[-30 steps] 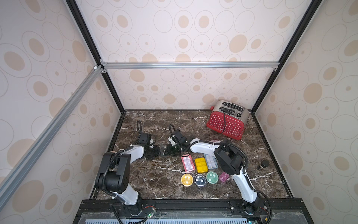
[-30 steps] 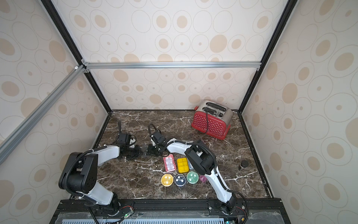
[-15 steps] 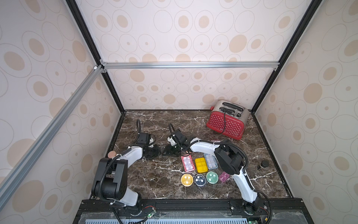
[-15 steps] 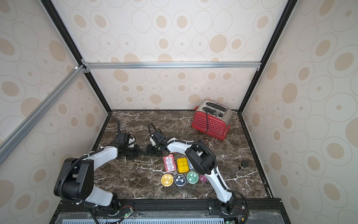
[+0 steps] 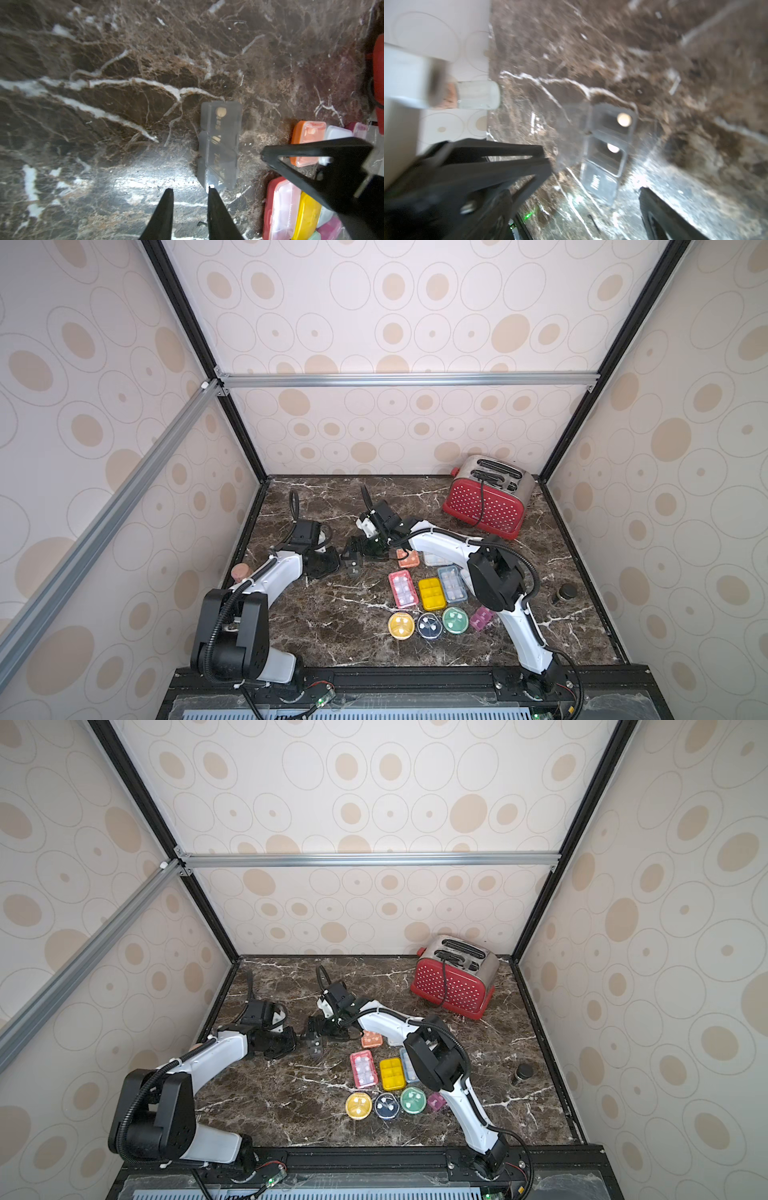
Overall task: Close pillboxes
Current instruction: Close the lid on the pillbox.
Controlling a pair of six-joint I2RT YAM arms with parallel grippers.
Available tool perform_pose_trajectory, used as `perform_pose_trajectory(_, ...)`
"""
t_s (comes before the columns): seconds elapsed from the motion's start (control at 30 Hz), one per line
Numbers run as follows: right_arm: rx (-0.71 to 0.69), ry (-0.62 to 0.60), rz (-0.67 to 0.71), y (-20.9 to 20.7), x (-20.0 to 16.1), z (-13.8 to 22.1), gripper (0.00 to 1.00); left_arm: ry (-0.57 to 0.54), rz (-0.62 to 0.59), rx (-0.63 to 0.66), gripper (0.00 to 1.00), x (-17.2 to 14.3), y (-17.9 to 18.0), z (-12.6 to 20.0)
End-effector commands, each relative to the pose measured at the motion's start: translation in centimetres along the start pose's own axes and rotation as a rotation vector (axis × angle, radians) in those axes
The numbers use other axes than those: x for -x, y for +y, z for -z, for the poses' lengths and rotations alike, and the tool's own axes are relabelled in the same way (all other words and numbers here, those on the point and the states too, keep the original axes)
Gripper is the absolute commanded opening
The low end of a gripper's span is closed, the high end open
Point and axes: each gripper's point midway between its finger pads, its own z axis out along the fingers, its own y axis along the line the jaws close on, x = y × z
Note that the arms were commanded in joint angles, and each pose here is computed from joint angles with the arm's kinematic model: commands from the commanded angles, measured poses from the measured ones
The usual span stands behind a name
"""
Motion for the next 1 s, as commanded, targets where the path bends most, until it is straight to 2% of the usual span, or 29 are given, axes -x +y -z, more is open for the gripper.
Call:
perform_pose_trajectory(0.0,-0.042,0.067,0.014,-1.1,-0.9,-1.0,0.97,-0.023,-0.018,0.064,0.29,1.2,0.8,0.4)
perform_pose_trajectory(0.2,-0.057,0.093,-0.004,-1.8,-1.1,-2.1,0.91,-0.043,-0.001,0.127,0.31,1.8,2.5,0.9)
perform_pose_trajectory(0.5,-0.056,0.115,-0.028,-2.5,-1.5,-3.2,0.87,-0.03,0.017,0.111,0.35,1.4,2.7,0.3)
perform_pose_trajectory(0.57,-0.056,0.116,-0.033,-2.6,-1.5,-3.4,0.83,-0.029,0.017,0.102,0.35,1.5,2.6,0.2)
perform_pose_trajectory(0.7,-0.059,0.102,-0.048,-2.9,-1.3,-3.6,0.69,-0.026,0.019,0.071,0.35,1.4,2.1,-0.1)
perform_pose_trajectory(0.97,-0.045,0.102,-0.052,-2.7,-1.2,-3.8,0.55,0.0,0.024,0.013,0.35,1.2,1.3,-1.1)
